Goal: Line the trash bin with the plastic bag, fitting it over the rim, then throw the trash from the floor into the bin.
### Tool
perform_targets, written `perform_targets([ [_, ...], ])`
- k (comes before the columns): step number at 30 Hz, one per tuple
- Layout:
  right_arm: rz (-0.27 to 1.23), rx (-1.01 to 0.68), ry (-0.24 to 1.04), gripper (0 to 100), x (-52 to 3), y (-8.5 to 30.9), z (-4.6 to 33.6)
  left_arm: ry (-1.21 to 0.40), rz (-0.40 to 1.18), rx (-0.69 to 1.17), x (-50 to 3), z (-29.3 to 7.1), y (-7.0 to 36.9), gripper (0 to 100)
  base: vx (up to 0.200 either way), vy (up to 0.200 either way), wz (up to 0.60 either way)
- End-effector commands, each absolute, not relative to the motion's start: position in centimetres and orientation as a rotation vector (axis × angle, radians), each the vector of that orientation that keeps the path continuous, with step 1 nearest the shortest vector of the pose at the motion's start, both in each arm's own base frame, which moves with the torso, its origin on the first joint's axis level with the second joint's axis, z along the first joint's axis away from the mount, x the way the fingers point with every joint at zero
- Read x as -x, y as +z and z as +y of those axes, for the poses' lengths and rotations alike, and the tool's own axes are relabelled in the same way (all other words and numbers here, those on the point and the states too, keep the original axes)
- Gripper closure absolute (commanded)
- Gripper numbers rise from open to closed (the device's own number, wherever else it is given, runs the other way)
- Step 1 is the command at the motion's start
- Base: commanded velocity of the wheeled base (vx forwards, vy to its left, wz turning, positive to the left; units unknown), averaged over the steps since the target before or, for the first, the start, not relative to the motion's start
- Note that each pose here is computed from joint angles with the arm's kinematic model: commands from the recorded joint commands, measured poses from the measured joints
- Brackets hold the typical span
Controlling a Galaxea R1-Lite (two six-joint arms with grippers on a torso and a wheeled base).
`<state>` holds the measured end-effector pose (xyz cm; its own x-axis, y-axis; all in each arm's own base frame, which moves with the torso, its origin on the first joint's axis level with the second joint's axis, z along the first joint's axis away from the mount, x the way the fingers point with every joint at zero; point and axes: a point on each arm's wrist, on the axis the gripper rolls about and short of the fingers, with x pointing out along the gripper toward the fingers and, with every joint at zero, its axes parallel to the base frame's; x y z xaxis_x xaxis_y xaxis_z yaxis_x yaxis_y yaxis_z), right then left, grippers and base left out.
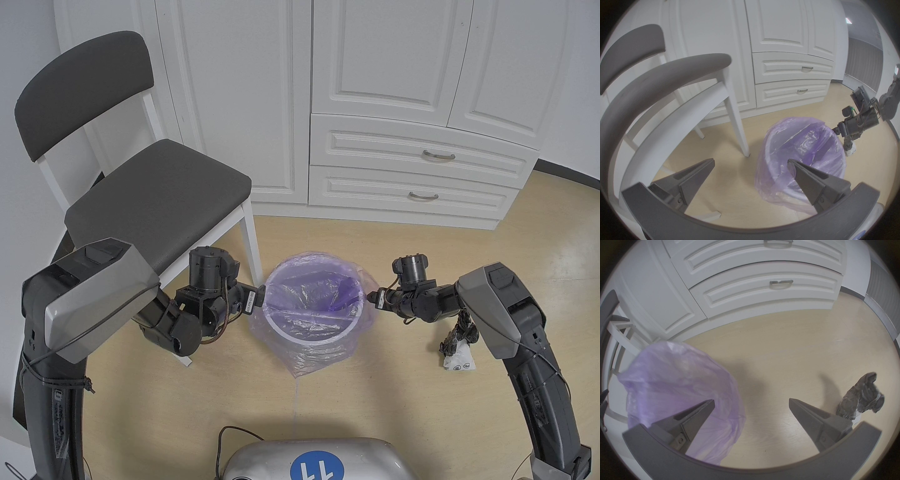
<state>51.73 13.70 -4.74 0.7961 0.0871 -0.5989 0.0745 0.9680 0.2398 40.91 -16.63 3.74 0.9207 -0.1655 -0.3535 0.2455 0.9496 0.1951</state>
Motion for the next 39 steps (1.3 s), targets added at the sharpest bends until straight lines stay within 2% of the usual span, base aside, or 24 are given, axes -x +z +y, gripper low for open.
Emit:
perform_targets([
  [1, 0.601, -0.234, 0.031, 0, -49.9, 2.2, 13.0, -0.267, 0.349, -0.302, -43.3, -19.8, 4.7, 0, 0.0, 0.0, 0.0],
  [8, 0.562, -0.191, 0.055, 0, -48.0, 5.1, 12.9, -0.328, 0.381, -0.336, -45.5, -22.6, 2.0, 0, 0.0, 0.0, 0.0],
  [13, 0.525, -0.165, 0.067, 0, -47.3, 6.0, 12.8, -0.34, 0.4, -0.376, -45.7, -23.1, -0.1, 0, 0.0, 0.0, 0.0],
  [20, 0.455, -0.154, 0.087, 0, -46.7, 6.4, 13.0, -0.235, 0.363, -0.421, -47.3, -23.7, -3.8, 0, 0.0, 0.0, 0.0],
  [24, 0.455, -0.13, 0.102, 0, -45.9, 7.1, 13.2, -0.245, 0.337, -0.423, -46.6, -24.6, -4.8, 0, 0.0, 0.0, 0.0],
  [29, 0.46, -0.123, 0.11, 0, -45.1, 7.6, 13.3, -0.271, 0.358, -0.441, -45.5, -25.4, -5.1, 0, 0.0, 0.0, 0.0],
  [39, 0.468, -0.088, 0.131, 0, -44.2, 7.8, 13.4, -0.324, 0.394, -0.535, -42.9, -25.3, -3.0, 0, 0.0, 0.0, 0.0],
])
